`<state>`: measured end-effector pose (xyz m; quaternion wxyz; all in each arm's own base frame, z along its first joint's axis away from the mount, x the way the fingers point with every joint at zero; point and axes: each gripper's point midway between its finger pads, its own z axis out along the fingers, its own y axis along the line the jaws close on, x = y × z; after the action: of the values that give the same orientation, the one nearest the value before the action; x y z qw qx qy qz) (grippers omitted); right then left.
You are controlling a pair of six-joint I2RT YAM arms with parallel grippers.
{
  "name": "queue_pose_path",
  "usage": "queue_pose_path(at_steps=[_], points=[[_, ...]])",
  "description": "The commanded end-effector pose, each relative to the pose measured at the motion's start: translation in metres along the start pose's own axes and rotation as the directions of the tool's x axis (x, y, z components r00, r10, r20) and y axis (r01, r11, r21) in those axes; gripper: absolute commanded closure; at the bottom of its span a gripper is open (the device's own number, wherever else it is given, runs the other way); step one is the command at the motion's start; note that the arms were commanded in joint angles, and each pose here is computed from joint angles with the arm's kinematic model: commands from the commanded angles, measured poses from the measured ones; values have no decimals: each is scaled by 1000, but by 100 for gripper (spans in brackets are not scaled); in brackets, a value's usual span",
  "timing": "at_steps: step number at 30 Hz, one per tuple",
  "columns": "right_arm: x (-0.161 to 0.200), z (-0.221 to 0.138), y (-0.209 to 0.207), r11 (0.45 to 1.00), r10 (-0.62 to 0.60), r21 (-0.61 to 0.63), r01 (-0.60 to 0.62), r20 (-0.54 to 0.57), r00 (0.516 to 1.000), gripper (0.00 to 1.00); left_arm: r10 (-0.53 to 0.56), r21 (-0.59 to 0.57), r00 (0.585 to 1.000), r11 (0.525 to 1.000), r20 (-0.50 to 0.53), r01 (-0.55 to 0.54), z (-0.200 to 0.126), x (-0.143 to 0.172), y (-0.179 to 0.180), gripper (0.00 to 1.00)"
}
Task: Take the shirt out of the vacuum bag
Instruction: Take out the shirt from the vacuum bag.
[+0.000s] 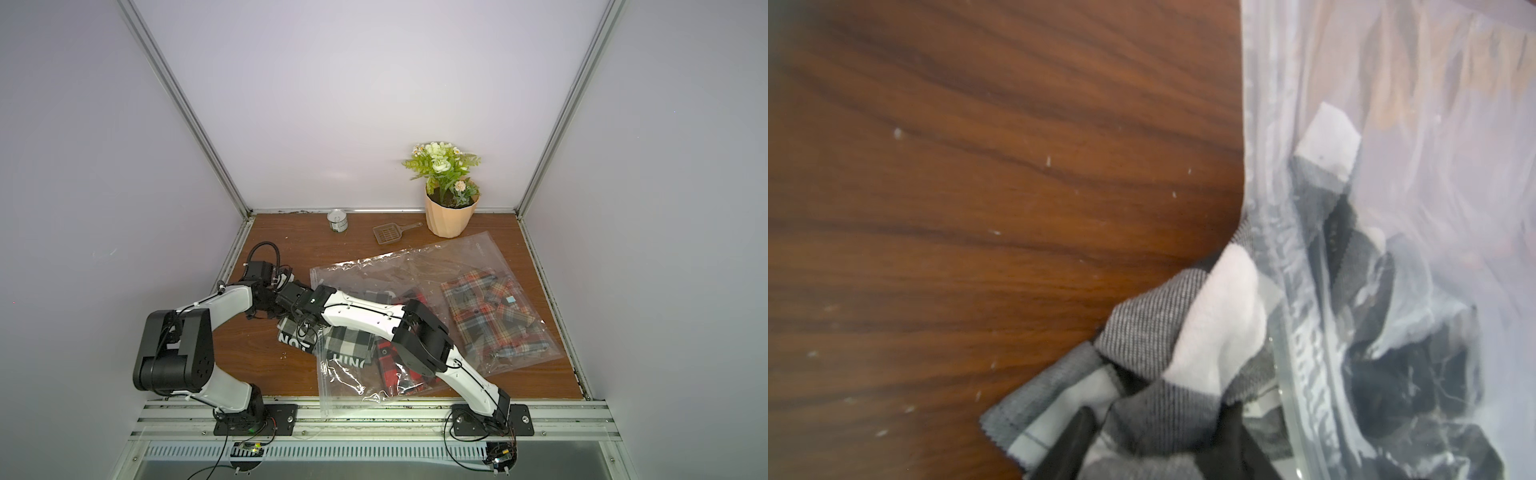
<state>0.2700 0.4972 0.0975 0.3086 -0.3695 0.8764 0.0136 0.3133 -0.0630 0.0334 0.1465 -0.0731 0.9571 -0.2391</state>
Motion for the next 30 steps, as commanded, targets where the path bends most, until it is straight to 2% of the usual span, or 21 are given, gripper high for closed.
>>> queue_pose_path(at_steps=[1, 6, 11, 13, 16, 18, 21, 30], points=[[-13, -8, -20, 993, 5, 121, -8, 27, 1000, 30, -18, 17, 998, 1000, -54, 19, 7, 14, 3, 59], [-17, -7, -31, 980, 11, 200, -20, 45, 999, 49, -22, 19, 998, 1000, -65, 23, 10, 16, 4, 69], [-20, -5, -36, 973, 27, 228, -40, 63, 998, 89, -22, 25, 997, 999, -75, 24, 12, 18, 4, 79], [-22, -6, -39, 970, 34, 236, -50, 71, 997, 100, -24, 26, 997, 999, -77, 26, 12, 18, 4, 81], [-29, -13, -46, 966, 57, 247, -79, 96, 994, 100, -23, 33, 997, 999, -78, 26, 12, 18, 3, 90], [-36, -22, -52, 961, 75, 255, -106, 129, 989, 100, -22, 29, 998, 999, -66, 24, 11, 15, 3, 91], [-46, -38, -64, 952, 114, 260, -160, 183, 977, 100, -32, 22, 998, 999, -46, 33, 8, 13, 3, 98], [-67, -85, -103, 917, 224, 250, -311, 323, 919, 100, -110, 67, 991, 992, 71, 105, -11, 3, -2, 100]])
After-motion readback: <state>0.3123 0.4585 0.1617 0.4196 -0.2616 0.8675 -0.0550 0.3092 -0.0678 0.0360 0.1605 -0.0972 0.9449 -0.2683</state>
